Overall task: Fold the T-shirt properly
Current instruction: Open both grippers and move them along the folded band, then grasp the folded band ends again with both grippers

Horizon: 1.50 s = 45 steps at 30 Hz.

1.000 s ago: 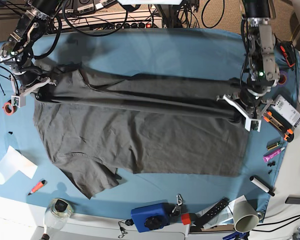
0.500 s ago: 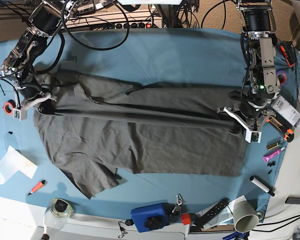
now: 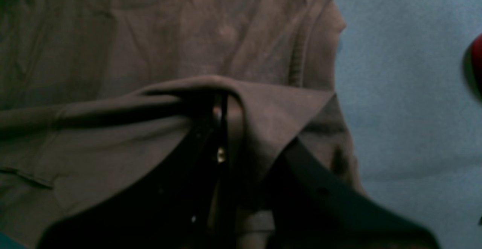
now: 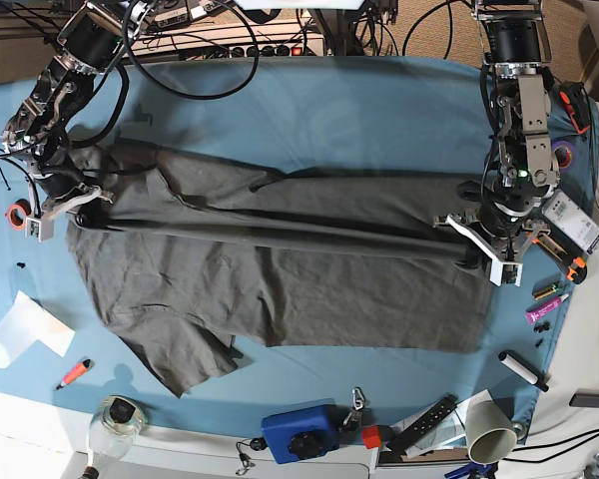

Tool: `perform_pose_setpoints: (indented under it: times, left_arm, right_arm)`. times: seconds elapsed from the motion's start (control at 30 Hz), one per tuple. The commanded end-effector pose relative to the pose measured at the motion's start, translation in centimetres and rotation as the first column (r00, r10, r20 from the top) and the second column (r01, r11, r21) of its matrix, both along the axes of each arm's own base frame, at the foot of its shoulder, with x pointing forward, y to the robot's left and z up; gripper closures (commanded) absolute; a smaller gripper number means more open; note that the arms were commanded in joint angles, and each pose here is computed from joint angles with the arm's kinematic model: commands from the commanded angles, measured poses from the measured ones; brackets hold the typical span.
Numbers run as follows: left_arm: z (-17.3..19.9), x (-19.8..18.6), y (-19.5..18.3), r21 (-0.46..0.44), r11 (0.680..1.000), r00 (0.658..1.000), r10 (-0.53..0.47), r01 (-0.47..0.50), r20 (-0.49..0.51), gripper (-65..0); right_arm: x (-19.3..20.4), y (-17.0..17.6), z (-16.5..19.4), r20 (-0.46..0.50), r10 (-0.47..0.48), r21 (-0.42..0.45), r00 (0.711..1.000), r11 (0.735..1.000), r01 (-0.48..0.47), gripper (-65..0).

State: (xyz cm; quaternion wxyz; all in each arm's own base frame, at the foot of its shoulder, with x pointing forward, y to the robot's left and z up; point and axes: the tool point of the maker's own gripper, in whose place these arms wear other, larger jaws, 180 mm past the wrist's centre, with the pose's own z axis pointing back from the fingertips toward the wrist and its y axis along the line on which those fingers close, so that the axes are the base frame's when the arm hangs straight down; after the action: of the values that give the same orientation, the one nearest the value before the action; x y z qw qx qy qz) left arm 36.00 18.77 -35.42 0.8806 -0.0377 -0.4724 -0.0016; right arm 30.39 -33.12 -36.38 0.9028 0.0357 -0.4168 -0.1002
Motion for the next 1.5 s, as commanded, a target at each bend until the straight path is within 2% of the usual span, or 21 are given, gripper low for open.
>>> perform_pose_setpoints:
  times: [0.0,0.03,0.07,0.17,0.23,0.4,0.6,0.77,0.87,0.97,1.07,1.17,1.27,1.37,1.47]
  left_arm:
    - [1.9,1.1,0.8,0.019,1.000,0.997,0.017,-0.019,0.072,0.0]
    - [2.0,1.2,0.8,0.019,1.000,0.997,0.018,-0.019,0.077,0.0]
    - [2.1,1.3,0.8,0.018,1.000,0.997,0.017,-0.019,0.079,-4.0]
    - [2.5,1.6,0.9,0.019,1.000,0.996,0.018,-0.020,0.090,-16.0]
    - [2.9,2.0,0.9,0.023,0.999,0.995,0.020,-0.022,0.101,-19.5]
    - [4.0,3.0,1.5,0.065,0.997,0.992,0.030,-0.039,0.124,-19.8]
    - [3.9,3.1,2.3,0.128,0.991,0.996,0.036,-0.046,0.082,-19.8]
    - [2.4,1.4,3.5,0.159,0.986,0.996,0.050,-0.037,-0.077,-19.8]
    - [3.0,0.6,3.5,0.094,0.995,0.994,0.052,-0.043,-0.094,-19.8]
    - [3.2,-0.8,3.9,0.026,0.999,0.994,0.049,-0.047,-0.097,-20.5]
    - [2.1,-2.9,5.3,-0.036,0.995,0.988,0.091,-0.096,-0.123,-25.8]
    - [1.2,-4.8,6.4,-0.084,0.989,0.984,0.112,-0.124,-0.141,-26.5]
    - [1.1,-5.6,6.1,-0.144,0.984,0.987,0.086,-0.105,-0.132,-26.5]
    - [0.5,-6.0,5.2,-0.162,0.984,0.989,0.050,-0.072,-0.141,-26.5]
    - [-0.3,-6.0,4.7,-0.188,0.978,0.987,0.059,-0.087,-0.147,-26.5]
  right_arm:
    - [1.1,-1.1,2.2,0.071,-0.004,-0.035,0.997,0.999,0.006,0.0]
    - [1.2,-0.9,2.3,0.076,0.011,-0.039,0.997,0.999,-0.008,0.0]
    - [1.3,-0.8,2.4,0.081,0.023,-0.043,0.996,0.999,-0.019,0.0]
    - [1.7,-0.6,2.9,0.106,0.048,-0.055,0.993,0.998,-0.042,-12.4]
    - [1.9,-0.8,3.2,0.120,0.048,-0.063,0.992,0.997,-0.040,-18.1]
    - [2.4,-0.9,3.6,0.124,0.047,-0.071,0.991,0.997,-0.038,-19.0]
    - [3.3,-2.3,5.6,0.132,0.053,-0.102,0.990,0.994,-0.039,-19.0]
    - [3.4,-3.2,7.0,0.090,0.071,-0.092,0.993,0.994,-0.062,-19.0]
    - [3.4,-2.9,7.4,0.097,0.086,-0.058,0.992,0.995,-0.080,-19.0]
    - [3.0,-2.6,6.8,0.059,0.094,-0.041,0.994,0.995,-0.092,-19.0]
    - [2.6,-2.6,6.4,0.042,0.095,-0.039,0.995,0.995,-0.094,-19.0]
    - [2.5,-2.6,6.2,0.035,0.096,-0.038,0.995,0.995,-0.094,-19.0]
    - [2.4,-2.6,6.1,0.027,0.097,-0.036,0.995,0.995,-0.096,-19.0]
    - [2.1,-2.6,5.8,0.003,0.099,-0.033,0.995,0.995,-0.099,-19.0]
    - [1.9,-2.6,5.7,-0.002,0.097,-0.029,0.995,0.995,-0.097,-19.0]
